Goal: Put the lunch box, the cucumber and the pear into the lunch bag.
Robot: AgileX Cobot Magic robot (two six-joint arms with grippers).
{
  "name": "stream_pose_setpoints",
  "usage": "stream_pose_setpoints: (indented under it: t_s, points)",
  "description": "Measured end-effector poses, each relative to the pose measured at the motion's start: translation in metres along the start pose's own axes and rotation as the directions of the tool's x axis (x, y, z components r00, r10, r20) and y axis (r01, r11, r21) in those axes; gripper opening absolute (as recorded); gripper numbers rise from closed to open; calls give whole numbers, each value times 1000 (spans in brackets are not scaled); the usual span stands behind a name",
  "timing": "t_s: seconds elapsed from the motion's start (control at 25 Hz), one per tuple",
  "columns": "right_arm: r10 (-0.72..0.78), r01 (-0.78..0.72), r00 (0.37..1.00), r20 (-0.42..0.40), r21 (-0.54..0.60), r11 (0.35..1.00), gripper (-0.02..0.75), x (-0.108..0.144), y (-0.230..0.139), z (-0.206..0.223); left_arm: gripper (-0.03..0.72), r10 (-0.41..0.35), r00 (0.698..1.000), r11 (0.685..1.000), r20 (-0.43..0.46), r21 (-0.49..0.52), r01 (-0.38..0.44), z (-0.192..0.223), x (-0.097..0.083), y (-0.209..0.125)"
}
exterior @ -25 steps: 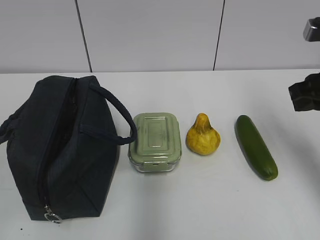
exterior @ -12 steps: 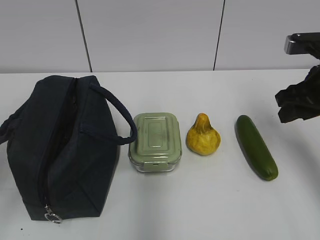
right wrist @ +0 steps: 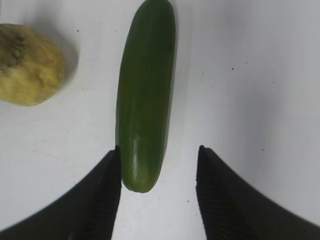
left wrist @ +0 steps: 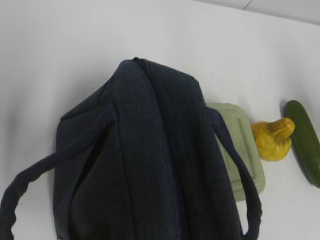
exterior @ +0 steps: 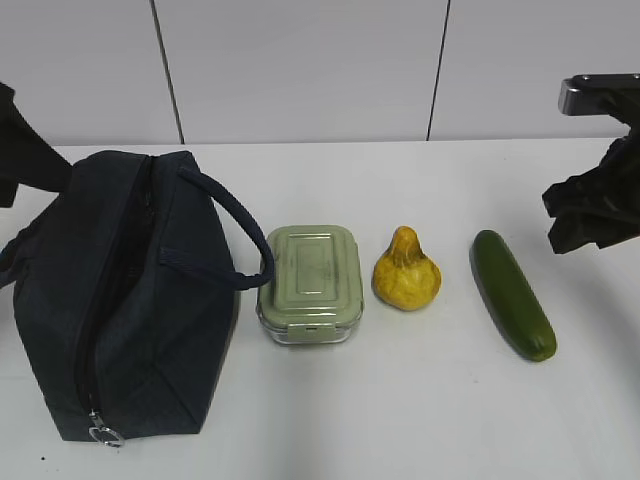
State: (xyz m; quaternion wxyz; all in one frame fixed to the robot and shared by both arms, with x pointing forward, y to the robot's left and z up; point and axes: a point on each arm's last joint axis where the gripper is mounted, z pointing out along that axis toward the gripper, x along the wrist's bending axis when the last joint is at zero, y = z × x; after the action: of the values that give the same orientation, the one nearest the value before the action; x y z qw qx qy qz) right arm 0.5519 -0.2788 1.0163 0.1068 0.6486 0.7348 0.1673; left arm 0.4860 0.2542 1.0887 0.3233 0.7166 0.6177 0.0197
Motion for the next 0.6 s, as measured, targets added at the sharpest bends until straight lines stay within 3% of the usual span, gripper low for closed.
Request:
stream_pose_setpoints:
  t_s: [0.6]
  points:
    - [10, -10, 1000, -27, 0, 1000, 392, 2, 0, 1, 403, -47, 999, 989, -1, 141, 47, 35, 16, 1]
